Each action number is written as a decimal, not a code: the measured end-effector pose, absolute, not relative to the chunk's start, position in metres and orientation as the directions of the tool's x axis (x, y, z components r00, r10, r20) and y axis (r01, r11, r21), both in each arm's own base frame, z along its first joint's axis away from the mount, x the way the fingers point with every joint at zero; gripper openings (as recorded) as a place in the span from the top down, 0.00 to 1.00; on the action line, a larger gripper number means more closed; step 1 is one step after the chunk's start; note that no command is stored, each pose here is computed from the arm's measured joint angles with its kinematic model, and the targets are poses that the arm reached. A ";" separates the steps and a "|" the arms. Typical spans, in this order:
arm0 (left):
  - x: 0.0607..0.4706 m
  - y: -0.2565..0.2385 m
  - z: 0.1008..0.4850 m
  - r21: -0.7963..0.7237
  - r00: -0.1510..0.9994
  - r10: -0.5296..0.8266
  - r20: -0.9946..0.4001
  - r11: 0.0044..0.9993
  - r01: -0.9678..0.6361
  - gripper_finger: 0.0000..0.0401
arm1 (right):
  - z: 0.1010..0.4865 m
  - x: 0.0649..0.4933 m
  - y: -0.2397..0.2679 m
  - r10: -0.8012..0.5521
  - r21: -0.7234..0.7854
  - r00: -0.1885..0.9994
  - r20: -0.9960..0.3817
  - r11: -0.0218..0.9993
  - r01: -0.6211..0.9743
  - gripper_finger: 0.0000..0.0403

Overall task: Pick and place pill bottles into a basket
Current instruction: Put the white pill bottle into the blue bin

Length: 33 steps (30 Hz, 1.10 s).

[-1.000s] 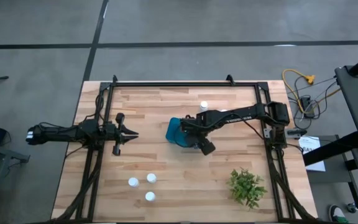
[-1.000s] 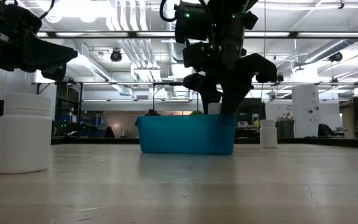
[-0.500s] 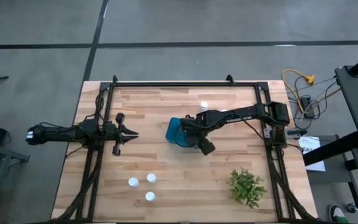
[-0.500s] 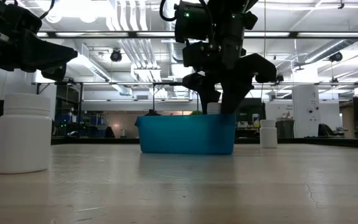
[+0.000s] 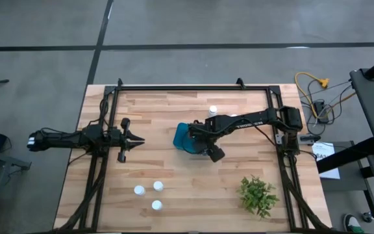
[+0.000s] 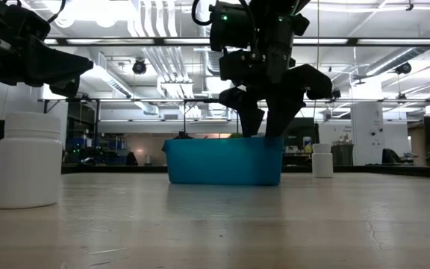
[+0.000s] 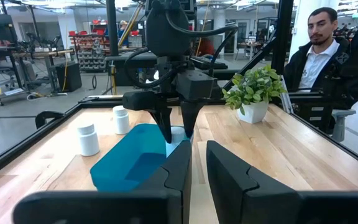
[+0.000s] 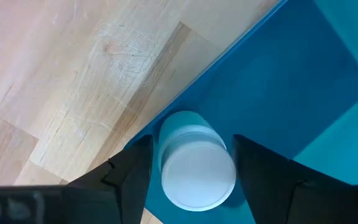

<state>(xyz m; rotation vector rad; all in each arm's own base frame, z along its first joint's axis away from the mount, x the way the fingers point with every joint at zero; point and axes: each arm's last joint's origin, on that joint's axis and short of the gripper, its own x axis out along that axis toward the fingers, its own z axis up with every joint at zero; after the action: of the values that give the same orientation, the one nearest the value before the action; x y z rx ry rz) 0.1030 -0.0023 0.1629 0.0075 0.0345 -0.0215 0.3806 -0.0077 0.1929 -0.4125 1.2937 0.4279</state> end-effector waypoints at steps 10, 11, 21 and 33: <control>0.103 -0.002 0.163 0.007 0.999 -0.021 -0.035 1.000 0.022 0.92 | 0.193 0.380 -0.008 0.073 -0.050 0.215 -0.974 0.856 -0.515 0.48; 0.103 -0.002 0.163 0.007 0.999 -0.022 -0.035 1.000 0.022 0.92 | 0.193 0.380 -0.008 0.073 -0.050 0.214 -0.974 0.856 -0.515 0.48; 0.103 -0.002 0.163 0.007 0.999 -0.022 -0.035 1.000 0.022 0.92 | 0.192 0.378 -0.008 0.073 -0.033 0.187 -0.980 0.859 -0.511 0.48; 0.103 -0.002 0.163 0.007 0.999 -0.021 -0.034 1.000 0.021 0.92 | 0.212 0.383 -0.008 0.072 -0.040 0.197 -0.978 0.859 -0.511 0.48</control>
<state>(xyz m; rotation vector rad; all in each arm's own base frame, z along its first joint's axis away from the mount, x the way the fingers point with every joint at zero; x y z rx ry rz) 0.1030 -0.0022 0.1629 0.0078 0.0344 -0.0213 0.3828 -0.0078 0.2124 -0.3978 1.3177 0.4233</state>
